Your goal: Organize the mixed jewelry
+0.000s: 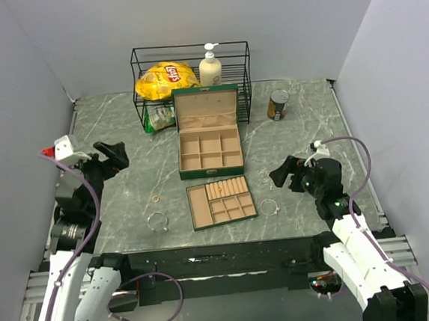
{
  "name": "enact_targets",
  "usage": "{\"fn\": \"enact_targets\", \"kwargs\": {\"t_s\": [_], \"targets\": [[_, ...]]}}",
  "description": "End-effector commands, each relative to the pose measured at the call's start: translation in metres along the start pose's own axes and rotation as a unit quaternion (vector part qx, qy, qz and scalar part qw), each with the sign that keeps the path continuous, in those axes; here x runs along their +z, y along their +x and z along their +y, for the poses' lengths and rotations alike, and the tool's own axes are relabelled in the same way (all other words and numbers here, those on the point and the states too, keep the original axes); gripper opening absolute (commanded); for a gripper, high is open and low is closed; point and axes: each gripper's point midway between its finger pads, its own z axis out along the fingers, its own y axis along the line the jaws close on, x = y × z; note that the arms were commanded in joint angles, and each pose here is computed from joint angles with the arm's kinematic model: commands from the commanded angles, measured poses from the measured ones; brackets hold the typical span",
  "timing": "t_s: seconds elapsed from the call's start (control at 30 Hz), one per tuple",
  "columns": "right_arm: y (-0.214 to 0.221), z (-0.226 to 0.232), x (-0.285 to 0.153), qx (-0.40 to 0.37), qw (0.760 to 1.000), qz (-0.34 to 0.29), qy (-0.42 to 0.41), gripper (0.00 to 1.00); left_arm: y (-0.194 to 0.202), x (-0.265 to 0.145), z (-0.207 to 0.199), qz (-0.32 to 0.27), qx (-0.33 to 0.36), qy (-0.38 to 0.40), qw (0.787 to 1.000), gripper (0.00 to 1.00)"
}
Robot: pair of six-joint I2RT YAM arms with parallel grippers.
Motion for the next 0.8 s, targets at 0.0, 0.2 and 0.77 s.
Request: {"fn": "enact_targets", "kwargs": {"t_s": [0.0,0.2,0.77], "targets": [[-0.002,0.018,-0.005,0.029,0.999,0.007,-0.034,1.0,-0.012,-0.018,0.0,-0.001,0.017,-0.001,1.0,0.96],[0.017,0.042,-0.006,0.008,0.992,0.041,-0.122,1.0,0.015,-0.039,0.021,0.063,0.041,-0.039,0.996,0.96],[0.031,0.052,-0.006,-0.108,0.989,0.092,-0.033,1.0,0.034,-0.047,0.056,0.039,-0.01,-0.114,0.993,0.96]]}}
